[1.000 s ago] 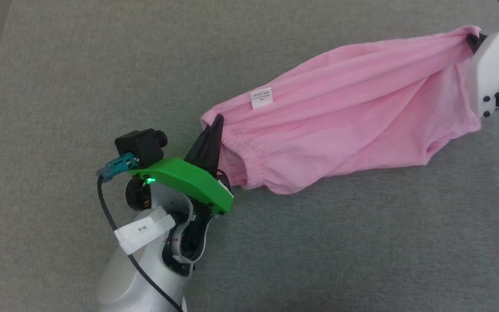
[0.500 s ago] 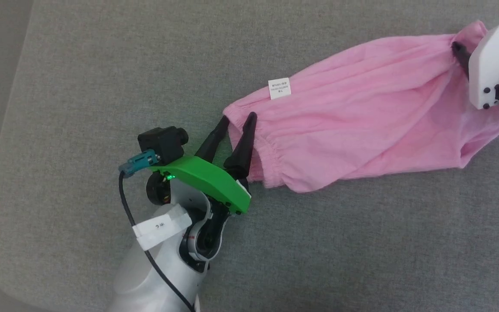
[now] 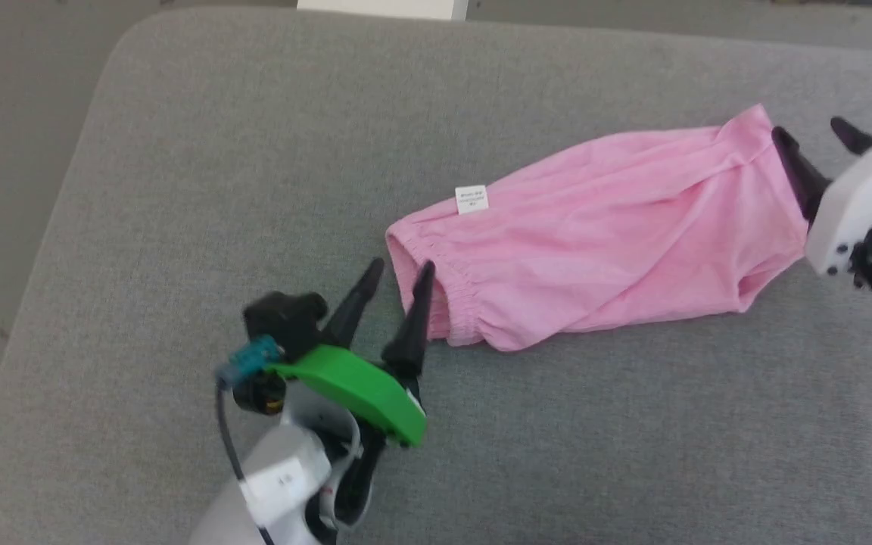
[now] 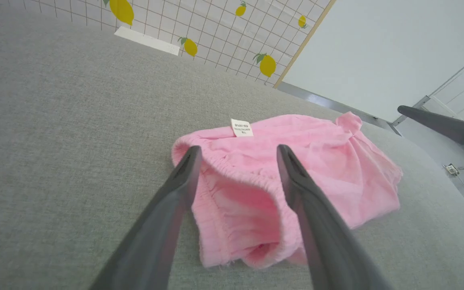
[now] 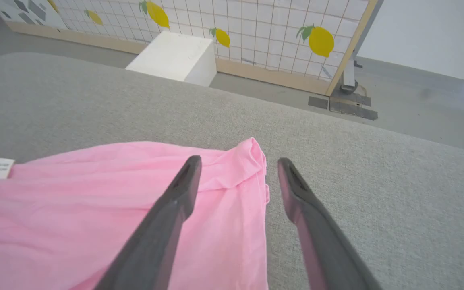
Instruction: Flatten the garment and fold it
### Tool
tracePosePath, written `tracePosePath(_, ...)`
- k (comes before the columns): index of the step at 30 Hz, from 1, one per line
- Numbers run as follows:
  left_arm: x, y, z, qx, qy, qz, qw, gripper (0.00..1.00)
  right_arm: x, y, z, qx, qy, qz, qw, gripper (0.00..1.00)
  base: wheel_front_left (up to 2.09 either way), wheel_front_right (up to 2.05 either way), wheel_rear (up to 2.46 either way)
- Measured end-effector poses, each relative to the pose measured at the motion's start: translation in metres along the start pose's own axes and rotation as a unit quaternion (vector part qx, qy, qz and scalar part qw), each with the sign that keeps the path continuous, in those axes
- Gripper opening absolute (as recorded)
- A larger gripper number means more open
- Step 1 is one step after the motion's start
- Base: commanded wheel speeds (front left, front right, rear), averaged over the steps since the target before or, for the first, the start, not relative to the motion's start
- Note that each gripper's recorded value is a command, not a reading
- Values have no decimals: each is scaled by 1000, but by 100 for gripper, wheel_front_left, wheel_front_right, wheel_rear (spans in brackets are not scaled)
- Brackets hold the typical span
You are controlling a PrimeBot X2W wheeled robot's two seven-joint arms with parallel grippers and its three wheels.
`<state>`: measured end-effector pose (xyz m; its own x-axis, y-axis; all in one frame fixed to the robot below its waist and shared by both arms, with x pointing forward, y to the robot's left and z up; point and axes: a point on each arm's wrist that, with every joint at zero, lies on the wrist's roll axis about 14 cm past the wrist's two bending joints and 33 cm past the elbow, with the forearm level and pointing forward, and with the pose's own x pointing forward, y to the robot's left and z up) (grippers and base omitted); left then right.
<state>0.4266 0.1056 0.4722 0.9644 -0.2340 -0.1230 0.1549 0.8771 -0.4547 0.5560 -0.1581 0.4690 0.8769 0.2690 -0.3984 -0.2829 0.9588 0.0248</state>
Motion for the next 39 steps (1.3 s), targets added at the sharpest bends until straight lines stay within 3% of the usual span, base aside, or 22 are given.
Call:
tracePosePath(8, -25, -41, -25, 91, 20, -63, 994, 100, -67, 3, 21, 29, -139, -38, 989, 100, 0, 0, 0)
tracePosePath(14, -25, -27, -43, 126, 38, -24, 991, 100, -106, 15, 9, 66, -186, -64, 978, 100, 0, 0, 0)
tracePosePath(23, -21, -15, -68, 138, 75, 5, 988, 100, -136, 14, -15, 96, -181, -93, 974, 100, 0, 0, 0)
tracePosePath(37, -4, 9, -94, 120, 141, 58, 981, 100, -130, 16, -29, 111, -165, -88, 976, 100, 0, 0, 0)
tracePosePath(38, -3, 8, -96, 118, 150, 55, 980, 75, -129, 17, -30, 111, -164, -88, 976, 100, 0, 0, 0)
tracePosePath(39, -2, 6, -97, 117, 152, 51, 980, 0, -129, 16, -30, 112, -162, -88, 976, 100, 0, 0, 0)
